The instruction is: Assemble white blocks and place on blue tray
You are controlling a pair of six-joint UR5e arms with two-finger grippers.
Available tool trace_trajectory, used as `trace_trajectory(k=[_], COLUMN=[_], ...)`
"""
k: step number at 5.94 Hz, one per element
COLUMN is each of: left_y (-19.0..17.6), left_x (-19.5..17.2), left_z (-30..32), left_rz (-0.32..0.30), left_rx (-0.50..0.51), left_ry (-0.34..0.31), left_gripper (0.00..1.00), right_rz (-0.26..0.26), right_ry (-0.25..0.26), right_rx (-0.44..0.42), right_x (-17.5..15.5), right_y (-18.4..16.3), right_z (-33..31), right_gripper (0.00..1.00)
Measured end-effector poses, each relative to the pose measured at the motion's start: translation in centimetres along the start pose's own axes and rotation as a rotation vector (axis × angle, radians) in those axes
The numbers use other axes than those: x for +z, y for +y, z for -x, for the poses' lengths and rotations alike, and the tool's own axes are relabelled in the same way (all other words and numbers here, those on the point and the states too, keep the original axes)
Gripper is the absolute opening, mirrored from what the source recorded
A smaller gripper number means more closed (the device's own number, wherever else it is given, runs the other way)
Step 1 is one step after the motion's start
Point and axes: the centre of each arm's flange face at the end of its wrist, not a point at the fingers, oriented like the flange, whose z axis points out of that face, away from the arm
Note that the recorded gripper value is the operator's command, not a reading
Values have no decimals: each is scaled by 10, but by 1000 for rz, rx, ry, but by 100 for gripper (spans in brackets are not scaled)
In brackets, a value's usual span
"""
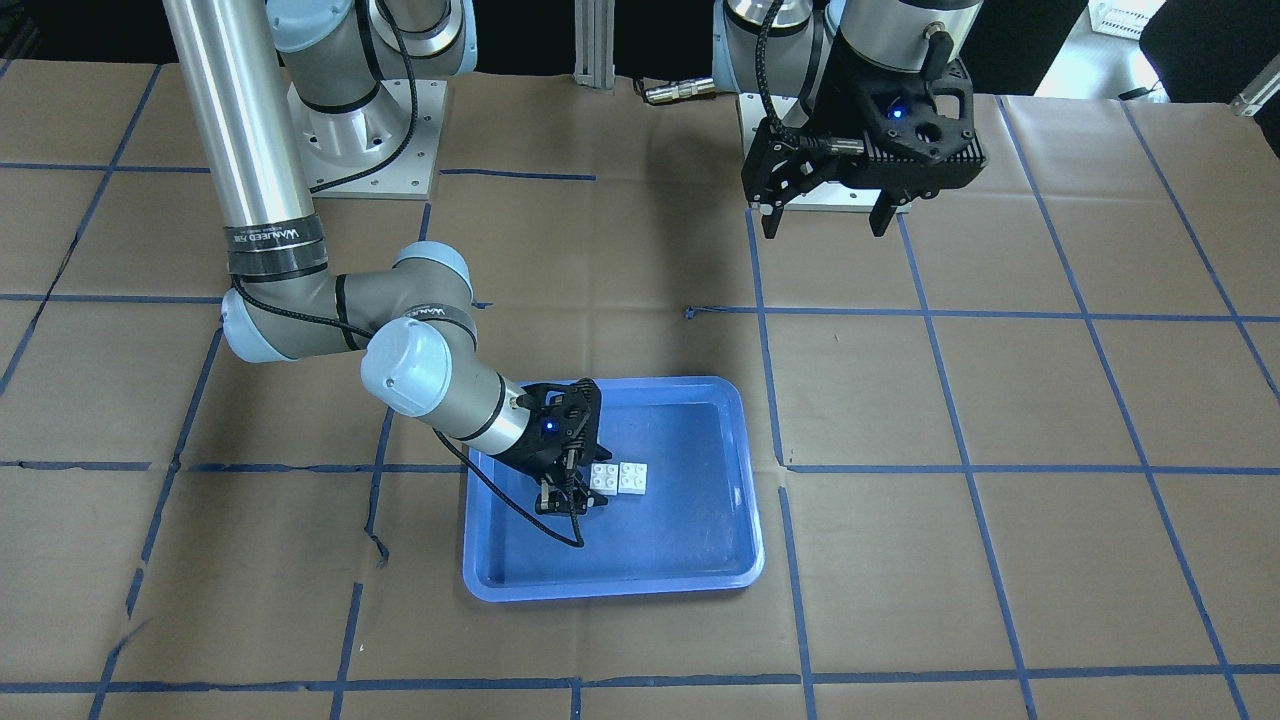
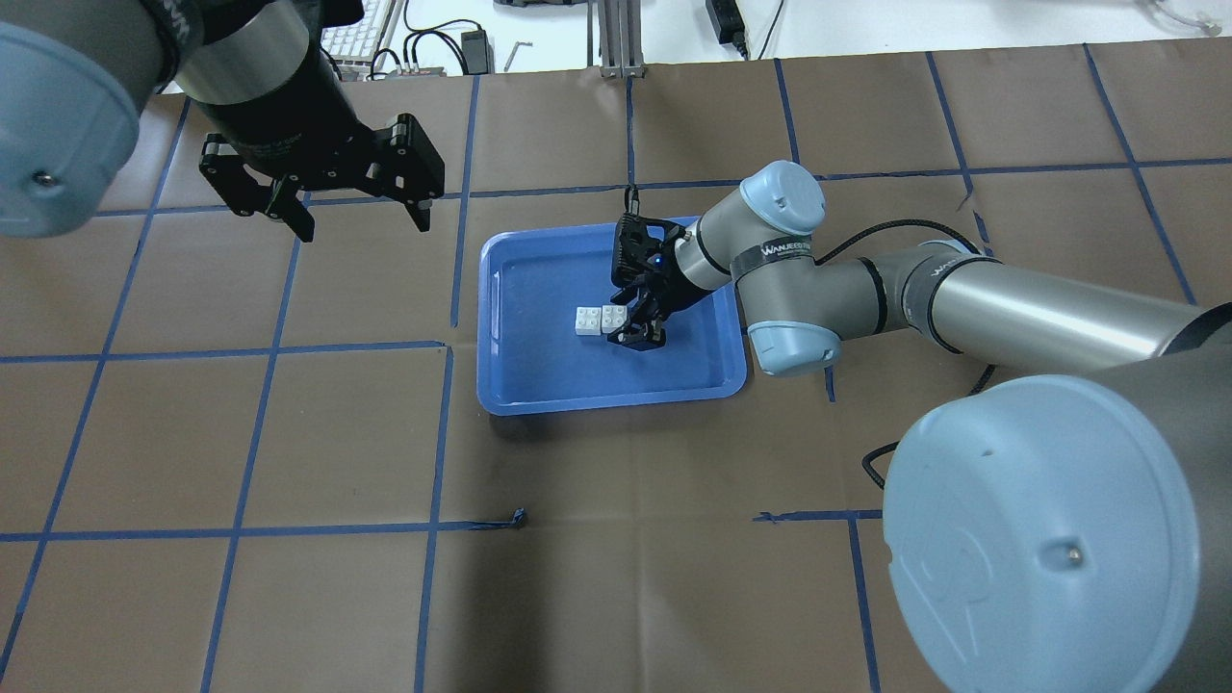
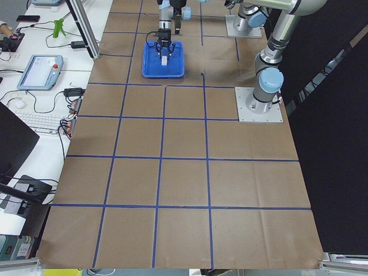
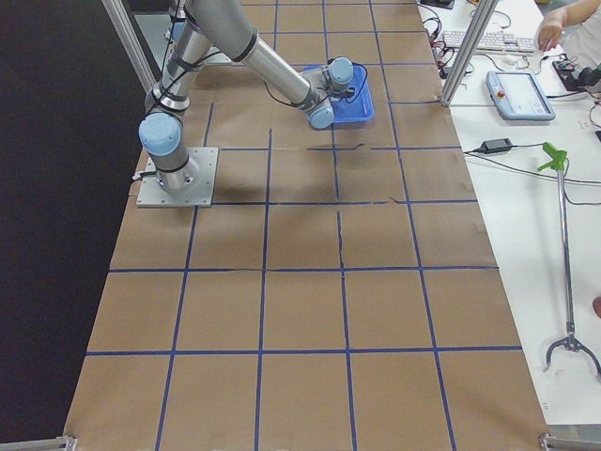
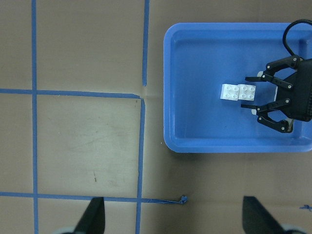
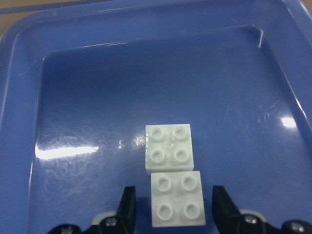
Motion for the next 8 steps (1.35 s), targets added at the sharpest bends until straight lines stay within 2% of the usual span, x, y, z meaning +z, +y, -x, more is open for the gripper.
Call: trace_trajectory(k=[2, 3, 4, 6, 7, 8], left_y=[0, 0, 0, 0, 0, 0], left_x=[0, 0, 0, 0, 0, 0], left_z=[0, 0, 0, 0, 0, 0], left_rz=[0, 0, 0, 0, 0, 0], left_rx=[2, 1, 1, 1, 0, 0], left_ry=[0, 0, 0, 0, 0, 0], left_gripper=[99, 99, 99, 99, 99, 99], right_rz=[1, 0, -1, -6, -1, 31], right_ry=[-5, -6, -3, 30, 44, 40], right_rx=[-1, -2, -4, 26, 54, 98], right_x=[2, 2, 1, -17, -37, -63], right_y=[-2, -3, -4, -16, -24, -32], right_z=[3, 3, 3, -1, -2, -5], right_gripper=[78, 96, 100, 100, 100, 100])
